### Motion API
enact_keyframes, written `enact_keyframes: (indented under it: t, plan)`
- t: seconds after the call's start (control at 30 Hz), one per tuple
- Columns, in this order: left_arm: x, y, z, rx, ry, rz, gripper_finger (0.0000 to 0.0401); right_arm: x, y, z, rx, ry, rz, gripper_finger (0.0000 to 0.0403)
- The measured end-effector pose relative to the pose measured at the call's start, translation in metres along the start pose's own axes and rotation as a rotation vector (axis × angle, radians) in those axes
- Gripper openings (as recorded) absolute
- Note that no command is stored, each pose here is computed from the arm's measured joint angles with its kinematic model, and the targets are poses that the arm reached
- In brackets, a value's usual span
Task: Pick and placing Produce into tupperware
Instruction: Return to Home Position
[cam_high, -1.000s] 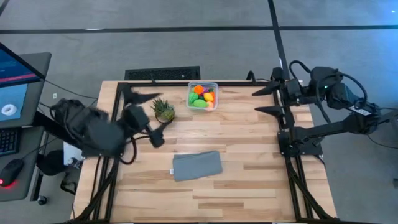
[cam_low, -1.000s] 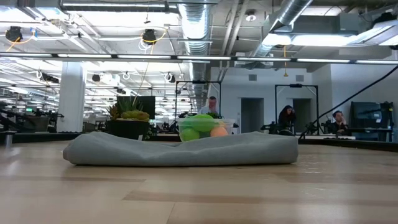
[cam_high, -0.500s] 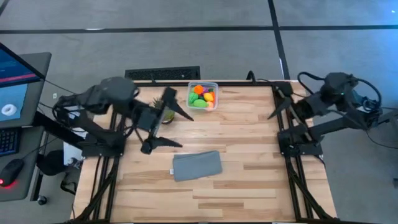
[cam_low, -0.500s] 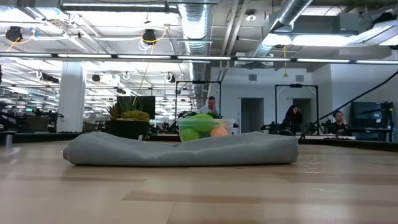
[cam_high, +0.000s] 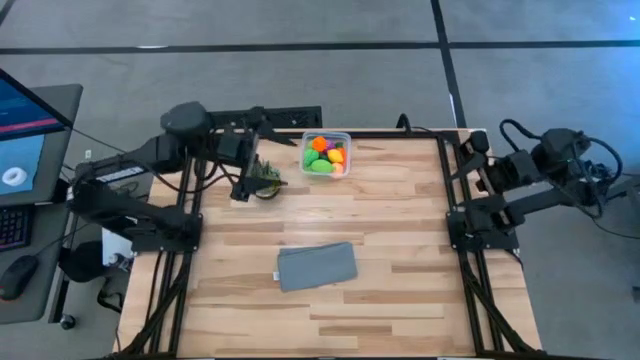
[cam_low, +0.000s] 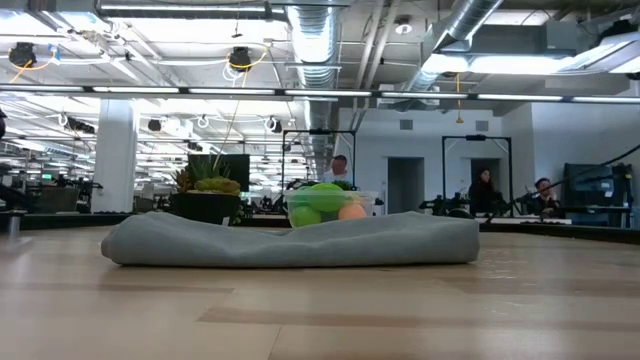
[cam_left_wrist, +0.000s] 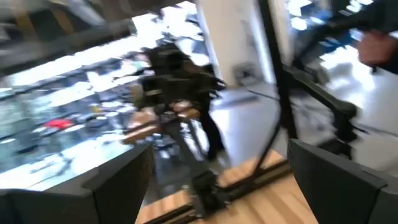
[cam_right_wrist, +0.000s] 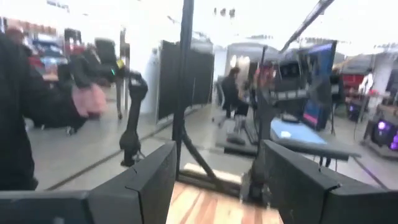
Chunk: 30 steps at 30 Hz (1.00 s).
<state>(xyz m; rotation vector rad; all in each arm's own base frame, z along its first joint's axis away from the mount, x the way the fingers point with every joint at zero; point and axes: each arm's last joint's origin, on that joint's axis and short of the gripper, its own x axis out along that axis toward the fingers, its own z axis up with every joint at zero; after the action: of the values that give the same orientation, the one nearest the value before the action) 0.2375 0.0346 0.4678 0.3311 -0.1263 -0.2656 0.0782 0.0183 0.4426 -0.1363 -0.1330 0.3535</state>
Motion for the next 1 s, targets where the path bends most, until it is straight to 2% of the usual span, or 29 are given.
enact_keyframes:
  t: [0.17, 0.37, 0.6, 0.7, 0.8, 1.0]
  plan:
    - [-0.036, -0.014, -0.039, -0.066, -0.044, 0.178, 0.036, -0.02, 0.004, -0.019, 0.014, -0.087, -0.092, 0.0256]
    - [-0.078, -0.044, -0.073, -0.096, -0.106, 0.325, 0.036, -0.029, 0.009, -0.058, 0.099, -0.065, -0.167, 0.0256]
    - [-0.112, -0.076, -0.11, -0.12, -0.25, 0.376, 0.036, -0.03, 0.017, -0.105, 0.174, -0.073, -0.12, 0.0256]
    - [-0.12, -0.085, -0.125, -0.161, -0.25, 0.39, 0.036, -0.031, 0.02, -0.123, 0.215, -0.069, -0.114, 0.0256]
    - [-0.122, -0.089, -0.134, -0.183, -0.24, 0.387, 0.036, -0.035, 0.022, -0.134, 0.236, -0.081, -0.119, 0.0256]
    - [-0.125, -0.083, -0.144, -0.2, -0.208, 0.423, 0.036, -0.044, 0.021, -0.149, 0.286, -0.036, -0.218, 0.0256]
